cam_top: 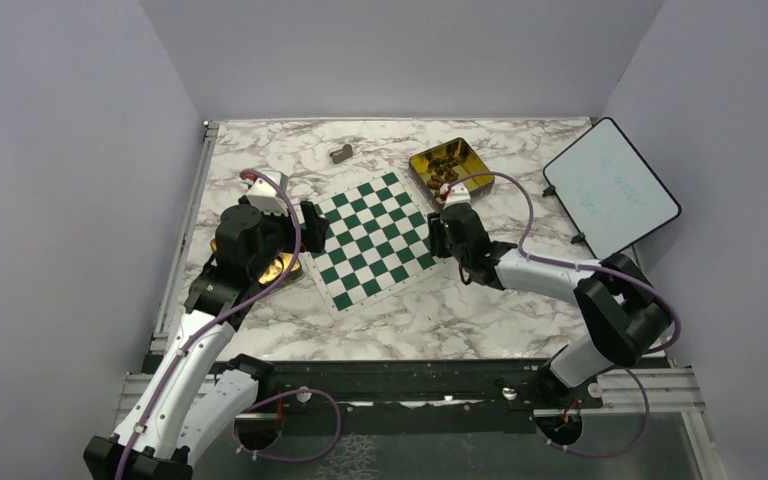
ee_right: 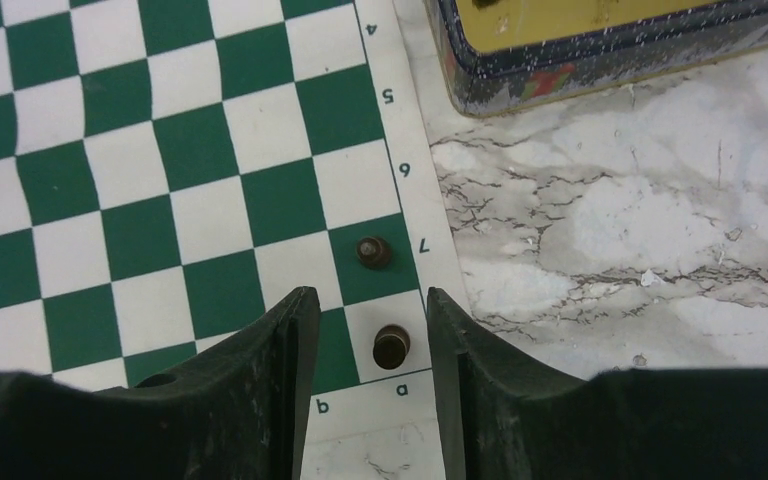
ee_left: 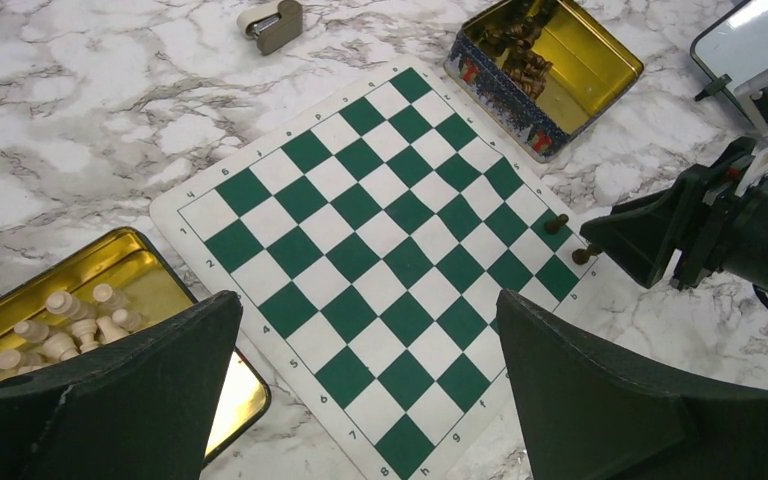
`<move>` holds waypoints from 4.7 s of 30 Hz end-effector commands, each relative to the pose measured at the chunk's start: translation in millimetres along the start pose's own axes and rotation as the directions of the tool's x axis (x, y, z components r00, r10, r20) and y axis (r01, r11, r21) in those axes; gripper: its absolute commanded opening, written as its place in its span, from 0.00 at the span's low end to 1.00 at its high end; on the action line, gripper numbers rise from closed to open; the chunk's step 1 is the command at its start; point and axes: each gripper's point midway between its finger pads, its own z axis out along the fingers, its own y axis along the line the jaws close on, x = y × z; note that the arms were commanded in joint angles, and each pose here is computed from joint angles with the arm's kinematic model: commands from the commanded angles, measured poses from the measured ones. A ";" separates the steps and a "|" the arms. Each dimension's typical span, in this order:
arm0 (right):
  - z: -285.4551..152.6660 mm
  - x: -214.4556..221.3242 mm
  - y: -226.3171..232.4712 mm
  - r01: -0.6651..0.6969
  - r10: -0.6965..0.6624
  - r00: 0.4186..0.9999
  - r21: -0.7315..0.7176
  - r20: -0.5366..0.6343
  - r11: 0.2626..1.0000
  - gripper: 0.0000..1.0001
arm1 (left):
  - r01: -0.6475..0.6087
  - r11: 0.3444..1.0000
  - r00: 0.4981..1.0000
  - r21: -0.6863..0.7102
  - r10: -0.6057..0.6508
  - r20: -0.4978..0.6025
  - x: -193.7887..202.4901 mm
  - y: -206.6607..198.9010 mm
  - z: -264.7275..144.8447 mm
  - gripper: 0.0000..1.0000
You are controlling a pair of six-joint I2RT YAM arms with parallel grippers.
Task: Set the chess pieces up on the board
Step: Place the chess piece on the chessboard, then pick up the chess piece from the storage box.
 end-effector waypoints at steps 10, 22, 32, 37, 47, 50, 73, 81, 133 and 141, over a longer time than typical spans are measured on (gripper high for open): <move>-14.5 -87.7 -6.0 0.020 -0.027 0.990 0.051 0.137 0.998 0.47 | -0.002 1.000 1.000 0.007 0.002 -0.014 4.8 -1.1 3.1 0.99; 40.3 -132.2 -47.8 0.009 -0.027 0.990 0.134 0.136 0.991 0.43 | -0.004 1.000 1.000 0.019 0.004 -0.013 5.2 -3.8 2.8 0.99; 102.2 -134.2 -79.4 0.035 -0.044 0.995 0.108 0.087 0.994 0.37 | -0.006 1.000 1.000 0.019 0.006 -0.004 3.6 -4.1 0.6 0.99; 126.0 -134.4 -77.5 0.043 -0.048 0.996 0.069 0.079 0.997 0.37 | -0.006 1.000 1.000 0.020 0.006 -0.004 3.6 -4.2 0.6 0.99; 168.0 -137.6 -66.6 0.066 -0.067 0.996 0.021 0.061 0.998 0.32 | -0.009 1.000 1.000 0.016 0.009 0.000 2.7 -3.5 0.0 0.99; 179.4 -136.0 -68.0 0.074 -0.076 0.996 0.033 0.048 0.997 0.32 | -0.008 1.000 1.000 0.016 0.008 0.000 2.7 -3.5 -0.4 0.99; 202.0 -108.3 -82.5 0.099 -0.098 0.995 0.098 -0.012 0.990 0.34 | -0.011 1.000 1.000 0.013 0.011 -0.001 2.7 -3.2 0.2 0.99; 201.3 -108.8 -90.6 0.096 -0.094 0.995 0.125 -0.018 0.988 0.34 | -0.011 1.000 1.000 0.013 0.011 -0.004 3.5 -3.0 0.8 0.99; 193.2 -108.3 -88.8 0.065 -0.061 0.997 0.077 -0.056 0.995 0.32 | -0.011 1.000 1.000 0.012 0.011 -0.005 3.7 -3.0 1.0 0.99; 192.4 -99.2 -88.2 0.065 -0.059 0.995 0.072 -0.079 0.995 0.31 | -0.011 1.000 1.000 0.013 0.011 -0.006 3.9 -3.0 1.2 0.99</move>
